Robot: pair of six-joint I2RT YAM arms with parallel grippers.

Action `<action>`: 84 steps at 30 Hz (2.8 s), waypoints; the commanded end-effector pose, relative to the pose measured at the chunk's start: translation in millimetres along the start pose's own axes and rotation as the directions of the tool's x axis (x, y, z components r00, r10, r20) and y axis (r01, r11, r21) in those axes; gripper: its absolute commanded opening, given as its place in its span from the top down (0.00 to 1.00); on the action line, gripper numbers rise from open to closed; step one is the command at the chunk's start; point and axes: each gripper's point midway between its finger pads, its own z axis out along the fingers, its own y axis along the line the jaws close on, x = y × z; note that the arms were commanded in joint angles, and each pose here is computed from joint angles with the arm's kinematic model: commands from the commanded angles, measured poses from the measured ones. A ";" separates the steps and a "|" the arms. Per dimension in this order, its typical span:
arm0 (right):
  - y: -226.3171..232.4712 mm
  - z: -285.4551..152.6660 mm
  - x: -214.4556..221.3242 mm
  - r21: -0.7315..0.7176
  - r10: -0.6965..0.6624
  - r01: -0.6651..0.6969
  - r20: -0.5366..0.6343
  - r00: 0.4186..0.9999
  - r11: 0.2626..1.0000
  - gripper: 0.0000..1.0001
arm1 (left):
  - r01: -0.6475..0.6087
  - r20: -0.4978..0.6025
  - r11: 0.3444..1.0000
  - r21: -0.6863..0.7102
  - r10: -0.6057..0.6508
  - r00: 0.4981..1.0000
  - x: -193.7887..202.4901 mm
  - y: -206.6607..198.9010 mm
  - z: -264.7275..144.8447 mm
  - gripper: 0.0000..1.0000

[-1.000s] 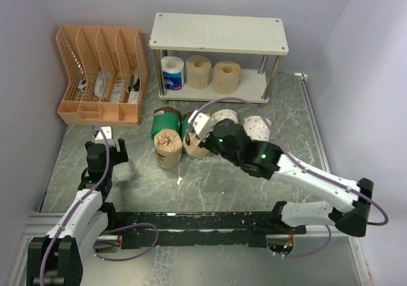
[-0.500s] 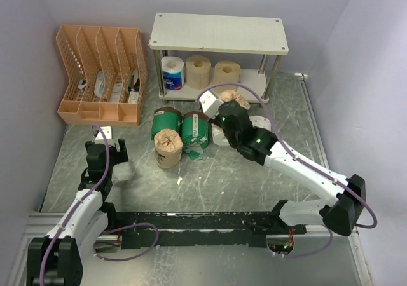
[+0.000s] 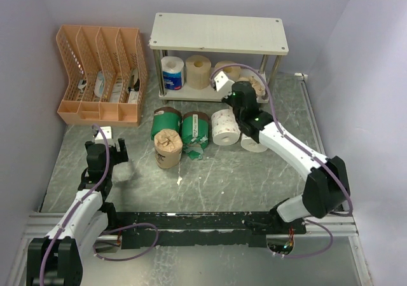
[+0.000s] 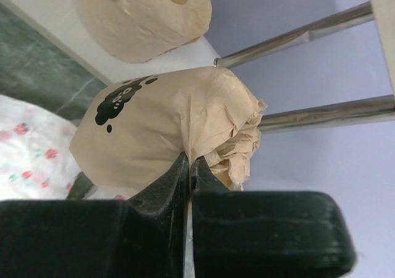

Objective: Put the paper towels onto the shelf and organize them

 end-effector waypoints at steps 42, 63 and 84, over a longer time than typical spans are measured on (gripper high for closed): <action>-51.8 98.6 1.4 0.139 0.072 -0.089 0.126 0.989 0.986 0.37 | 0.036 0.014 0.999 -0.028 -0.035 0.999 -5.8 7.2 4.3 0.06; 111.1 -89.5 29.0 -0.357 0.116 -0.110 -0.004 0.993 0.927 0.21 | 0.011 -0.005 1.000 0.009 -0.010 1.000 -1.9 4.5 5.2 0.06; 155.5 -42.8 52.0 -0.383 -0.058 0.027 -0.069 0.996 0.923 0.27 | -0.014 0.018 1.000 0.005 0.014 1.000 -3.9 -2.8 0.7 0.06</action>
